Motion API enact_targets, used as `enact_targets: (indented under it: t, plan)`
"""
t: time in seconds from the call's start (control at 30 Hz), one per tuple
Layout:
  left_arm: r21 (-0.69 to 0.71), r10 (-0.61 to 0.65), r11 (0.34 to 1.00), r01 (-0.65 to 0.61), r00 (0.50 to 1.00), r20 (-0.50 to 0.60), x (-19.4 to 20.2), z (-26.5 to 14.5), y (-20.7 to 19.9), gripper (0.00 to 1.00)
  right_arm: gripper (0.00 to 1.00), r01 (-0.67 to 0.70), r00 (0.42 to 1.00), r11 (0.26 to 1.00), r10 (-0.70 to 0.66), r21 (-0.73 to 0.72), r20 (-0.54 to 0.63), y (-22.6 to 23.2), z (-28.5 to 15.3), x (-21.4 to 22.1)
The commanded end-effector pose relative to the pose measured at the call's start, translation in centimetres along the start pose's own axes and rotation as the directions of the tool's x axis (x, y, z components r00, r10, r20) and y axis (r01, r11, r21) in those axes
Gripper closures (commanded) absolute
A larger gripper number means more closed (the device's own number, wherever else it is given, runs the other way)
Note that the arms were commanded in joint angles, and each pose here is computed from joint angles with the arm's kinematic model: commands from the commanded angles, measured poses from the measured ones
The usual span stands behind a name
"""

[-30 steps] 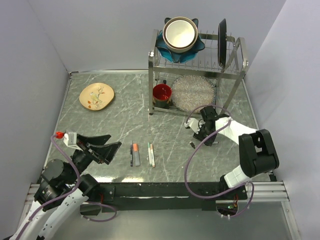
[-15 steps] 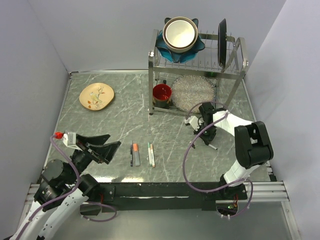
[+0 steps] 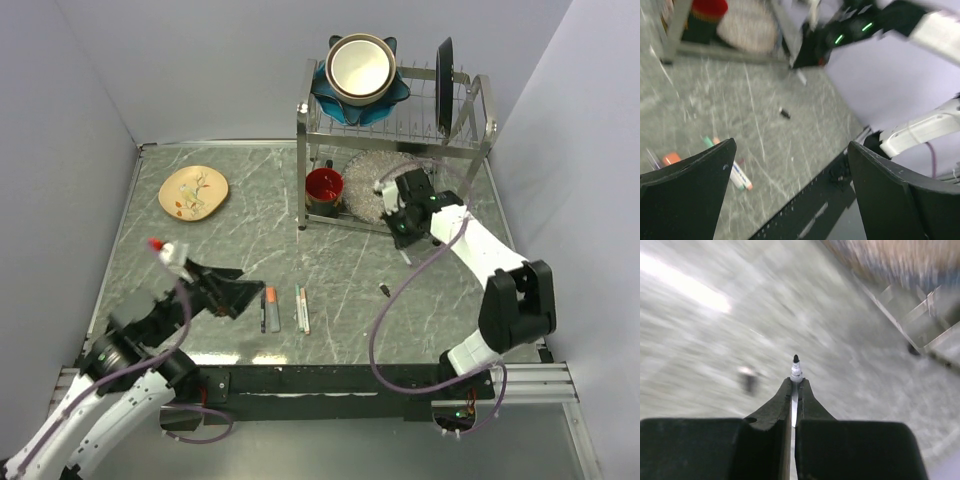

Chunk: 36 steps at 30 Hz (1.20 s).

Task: Insert the pens into the pen caps

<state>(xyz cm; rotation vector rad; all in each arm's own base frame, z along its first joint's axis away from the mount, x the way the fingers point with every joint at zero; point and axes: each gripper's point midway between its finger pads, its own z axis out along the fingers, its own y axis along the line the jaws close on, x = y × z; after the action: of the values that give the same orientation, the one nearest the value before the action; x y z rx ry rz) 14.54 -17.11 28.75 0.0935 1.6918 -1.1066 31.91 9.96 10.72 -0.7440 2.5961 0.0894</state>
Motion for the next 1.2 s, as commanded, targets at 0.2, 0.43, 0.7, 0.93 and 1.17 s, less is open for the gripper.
enact_targets:
  t: [0.2, 0.43, 0.7, 0.93, 1.17]
  plan:
    - [0.173, -0.068, 0.981, 0.093, 0.987, -0.146, 3.3, 4.3, -2.0, 0.07, 1.0, 0.084, 0.876, 0.87, 0.168, -0.486, 0.452, 18.6, -11.2, -9.2]
    - [0.33, -0.061, 0.941, 0.083, 0.995, -0.077, 2.1, 4.3, -4.4, 0.08, 1.0, 0.109, 0.75, 0.666, 0.432, -0.738, 0.5, 24.4, -17.7, -11.0]
    - [0.307, -0.013, 0.951, 0.041, 0.996, -0.091, 2.0, 5.8, -4.1, 0.16, 1.0, 0.117, 0.68, 0.532, 0.573, -0.839, 0.458, 25.5, -20.3, -11.5]
    - [0.31, -0.014, 0.949, 0.046, 0.994, -0.106, 2.0, 6.5, -4.3, 0.3, 1.0, 0.158, 0.692, 0.503, 0.558, -0.85, 0.458, 26.4, -21.4, -10.9]
    - [0.337, -0.017, 0.94, 0.053, 0.994, -0.107, 1.8, 6.5, -4.9, 0.34, 1.0, 0.175, 0.715, 0.52, 0.516, -0.836, 0.471, 27.7, -21.2, -10.1]
